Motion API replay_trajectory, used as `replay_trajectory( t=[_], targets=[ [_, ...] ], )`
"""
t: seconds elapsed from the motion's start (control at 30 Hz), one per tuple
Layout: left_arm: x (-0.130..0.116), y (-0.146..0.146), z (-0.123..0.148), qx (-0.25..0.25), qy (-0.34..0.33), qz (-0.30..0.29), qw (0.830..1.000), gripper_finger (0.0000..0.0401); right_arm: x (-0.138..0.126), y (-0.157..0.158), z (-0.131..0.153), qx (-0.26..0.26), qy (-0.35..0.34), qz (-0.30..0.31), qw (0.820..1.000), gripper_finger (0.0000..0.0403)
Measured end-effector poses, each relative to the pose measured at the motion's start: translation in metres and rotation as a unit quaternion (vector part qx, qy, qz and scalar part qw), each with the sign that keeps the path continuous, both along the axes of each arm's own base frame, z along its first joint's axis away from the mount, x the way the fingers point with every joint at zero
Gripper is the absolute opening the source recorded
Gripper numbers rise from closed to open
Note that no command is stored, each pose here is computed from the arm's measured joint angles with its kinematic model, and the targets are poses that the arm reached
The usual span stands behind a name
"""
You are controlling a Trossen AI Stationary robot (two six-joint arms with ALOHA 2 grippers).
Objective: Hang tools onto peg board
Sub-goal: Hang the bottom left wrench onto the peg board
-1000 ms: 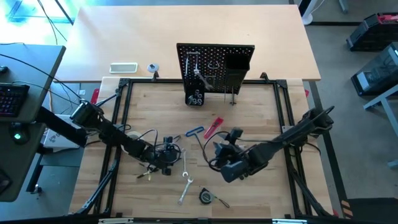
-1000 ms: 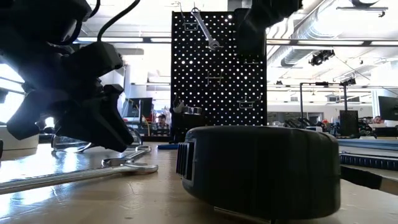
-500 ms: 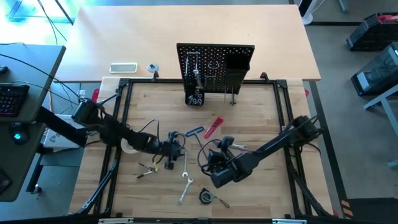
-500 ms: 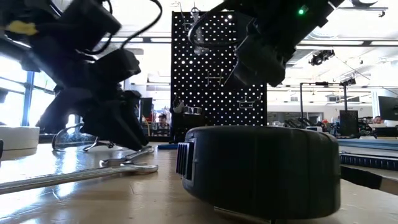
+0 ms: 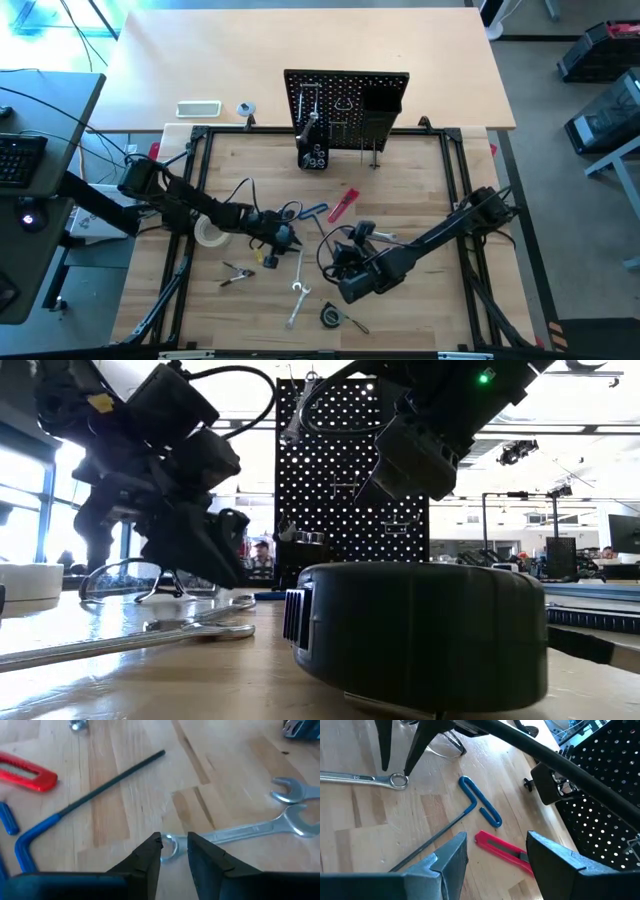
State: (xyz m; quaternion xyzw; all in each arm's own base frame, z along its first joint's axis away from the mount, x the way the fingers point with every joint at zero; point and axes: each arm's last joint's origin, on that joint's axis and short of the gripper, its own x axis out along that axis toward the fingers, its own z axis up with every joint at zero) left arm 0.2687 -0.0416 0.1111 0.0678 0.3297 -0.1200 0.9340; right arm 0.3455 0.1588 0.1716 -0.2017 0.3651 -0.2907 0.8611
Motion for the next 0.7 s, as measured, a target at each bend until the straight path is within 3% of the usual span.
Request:
replay_trajectory(
  t=[0.4, 0.7],
  targets=[
    [0.003, 0.011, 0.002, 0.017, -0.017, 0.017, 1.000, 0.0058, 0.002, -0.003, 0.000, 0.002, -0.004, -0.004, 1.000, 0.0197],
    [0.003, 0.012, 0.002, 0.001, -0.014, -0.006, 1.000, 0.0058, 0.002, -0.002, 0.000, 0.004, -0.007, -0.004, 1.000, 0.0197]
  ],
)
